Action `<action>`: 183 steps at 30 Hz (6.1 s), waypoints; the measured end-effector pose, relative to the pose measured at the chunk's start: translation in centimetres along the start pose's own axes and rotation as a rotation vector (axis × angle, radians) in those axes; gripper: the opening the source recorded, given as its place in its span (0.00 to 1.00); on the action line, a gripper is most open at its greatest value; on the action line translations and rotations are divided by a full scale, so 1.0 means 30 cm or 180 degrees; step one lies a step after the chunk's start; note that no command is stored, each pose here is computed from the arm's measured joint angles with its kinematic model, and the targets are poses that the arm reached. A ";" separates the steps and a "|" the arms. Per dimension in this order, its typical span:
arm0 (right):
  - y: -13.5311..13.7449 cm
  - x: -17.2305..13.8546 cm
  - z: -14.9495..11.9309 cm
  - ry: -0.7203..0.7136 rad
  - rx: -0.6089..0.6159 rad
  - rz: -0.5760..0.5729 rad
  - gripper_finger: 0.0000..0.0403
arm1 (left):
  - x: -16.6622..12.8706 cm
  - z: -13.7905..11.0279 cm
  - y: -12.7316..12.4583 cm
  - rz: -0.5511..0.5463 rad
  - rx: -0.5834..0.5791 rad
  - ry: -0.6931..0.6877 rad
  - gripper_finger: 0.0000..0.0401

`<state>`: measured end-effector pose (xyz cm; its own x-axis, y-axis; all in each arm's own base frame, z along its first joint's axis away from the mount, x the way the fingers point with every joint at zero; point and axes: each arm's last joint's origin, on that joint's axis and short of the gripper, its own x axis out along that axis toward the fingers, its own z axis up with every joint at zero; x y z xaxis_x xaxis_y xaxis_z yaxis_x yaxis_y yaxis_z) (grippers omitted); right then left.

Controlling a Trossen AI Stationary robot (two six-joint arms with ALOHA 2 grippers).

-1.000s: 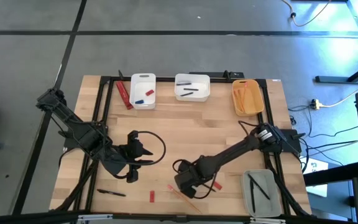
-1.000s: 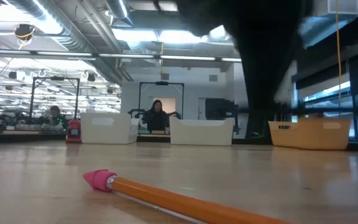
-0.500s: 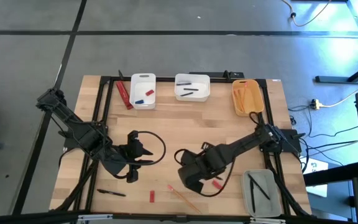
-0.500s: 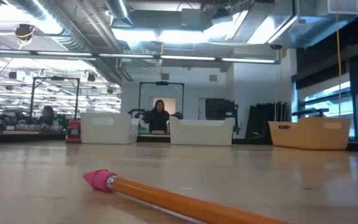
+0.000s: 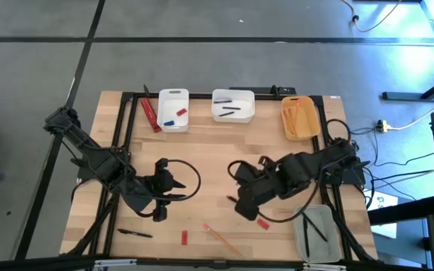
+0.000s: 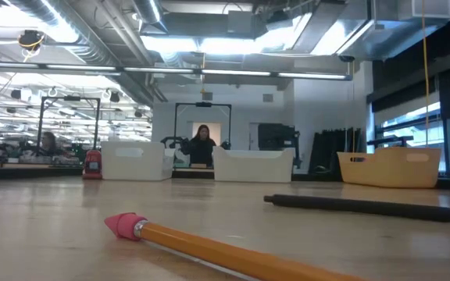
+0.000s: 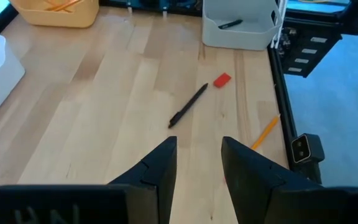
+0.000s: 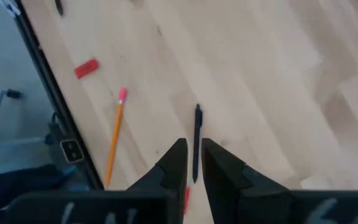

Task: Sort crayons/erasers/pens/pencils in bins
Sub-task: Put the black pen into the gray bin

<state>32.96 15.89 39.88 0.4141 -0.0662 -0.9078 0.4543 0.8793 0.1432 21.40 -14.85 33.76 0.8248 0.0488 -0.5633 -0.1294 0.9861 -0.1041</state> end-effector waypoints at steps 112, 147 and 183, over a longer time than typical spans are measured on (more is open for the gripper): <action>0.021 0.865 0.045 0.1720 -0.0730 -0.0672 0.36 | -0.015 -0.013 -0.024 -0.0135 -0.0069 0.0031 0.30; -0.017 0.981 -0.039 0.2080 -0.0964 -0.0439 0.36 | -0.015 -0.013 -0.024 -0.0133 -0.0063 0.0031 0.30; -0.054 0.933 0.033 0.1993 -0.1155 -0.0048 0.11 | -0.015 -0.013 -0.024 -0.0133 -0.0061 0.0030 0.30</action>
<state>44.59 12.14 14.62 -0.1691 0.1075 -0.9797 0.1208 0.9888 0.0876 20.88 -15.64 33.77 0.8245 0.0061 -0.5658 -0.1056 0.9840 -0.1433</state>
